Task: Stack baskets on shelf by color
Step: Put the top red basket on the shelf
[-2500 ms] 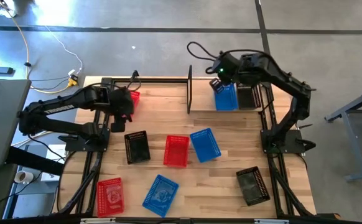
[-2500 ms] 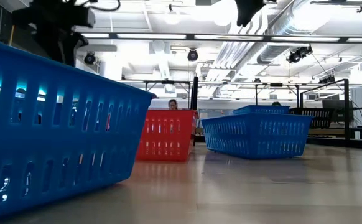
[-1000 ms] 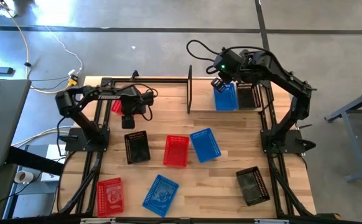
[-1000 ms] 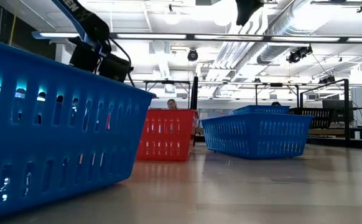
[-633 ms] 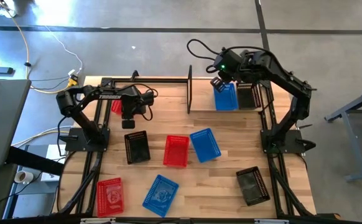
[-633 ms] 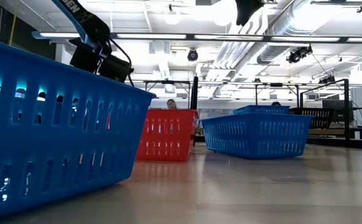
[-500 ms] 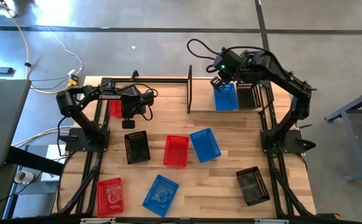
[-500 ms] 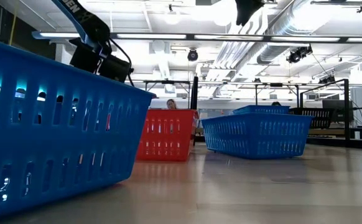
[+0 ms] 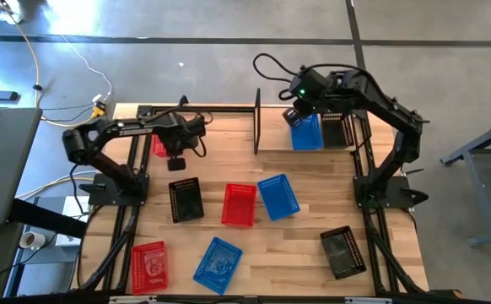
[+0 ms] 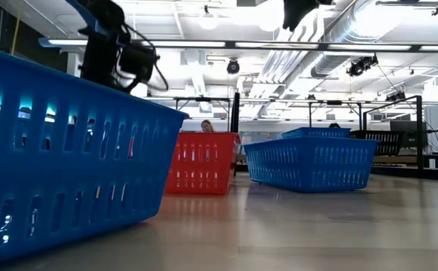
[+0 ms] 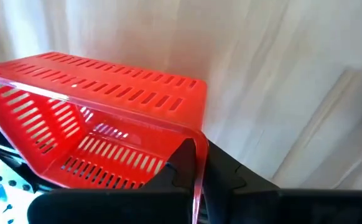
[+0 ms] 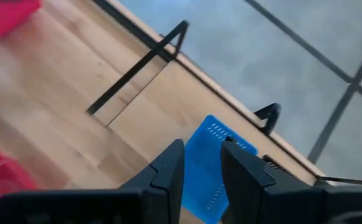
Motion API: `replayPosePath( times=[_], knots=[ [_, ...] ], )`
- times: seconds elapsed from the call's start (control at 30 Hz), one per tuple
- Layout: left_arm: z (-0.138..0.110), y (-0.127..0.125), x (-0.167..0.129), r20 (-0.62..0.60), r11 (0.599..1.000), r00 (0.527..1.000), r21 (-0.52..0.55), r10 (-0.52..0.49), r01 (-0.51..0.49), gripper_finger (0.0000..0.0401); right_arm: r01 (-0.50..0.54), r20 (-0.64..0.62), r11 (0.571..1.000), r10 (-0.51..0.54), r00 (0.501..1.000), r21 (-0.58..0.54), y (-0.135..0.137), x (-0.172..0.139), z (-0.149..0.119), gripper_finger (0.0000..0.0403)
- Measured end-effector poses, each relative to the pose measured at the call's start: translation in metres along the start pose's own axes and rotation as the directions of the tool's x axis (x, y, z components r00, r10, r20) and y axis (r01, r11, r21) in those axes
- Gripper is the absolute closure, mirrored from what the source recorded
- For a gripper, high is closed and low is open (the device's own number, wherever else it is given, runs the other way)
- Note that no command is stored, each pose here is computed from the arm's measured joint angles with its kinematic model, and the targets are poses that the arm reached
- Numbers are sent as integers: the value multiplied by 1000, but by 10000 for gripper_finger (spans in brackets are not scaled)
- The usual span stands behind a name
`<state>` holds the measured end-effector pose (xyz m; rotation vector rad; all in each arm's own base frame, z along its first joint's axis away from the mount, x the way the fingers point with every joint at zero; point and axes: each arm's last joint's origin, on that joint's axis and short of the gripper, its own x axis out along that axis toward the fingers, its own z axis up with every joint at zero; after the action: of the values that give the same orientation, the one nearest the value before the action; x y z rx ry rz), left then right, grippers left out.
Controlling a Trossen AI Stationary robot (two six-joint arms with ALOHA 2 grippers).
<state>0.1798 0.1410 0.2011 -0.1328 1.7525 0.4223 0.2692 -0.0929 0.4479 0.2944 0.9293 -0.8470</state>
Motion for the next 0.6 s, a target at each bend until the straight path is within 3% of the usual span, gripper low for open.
replayPosePath(
  times=[0.23,0.6],
  knots=[
    [-10,4,-46,217,999,976,-43,10,-1,399,-36,-8,999,36,999,34,19,-5,-9,313],
    [-22,-2,-122,493,995,866,-80,87,-55,400,-1,-45,993,6,999,115,46,-1,-30,313]
  ],
)
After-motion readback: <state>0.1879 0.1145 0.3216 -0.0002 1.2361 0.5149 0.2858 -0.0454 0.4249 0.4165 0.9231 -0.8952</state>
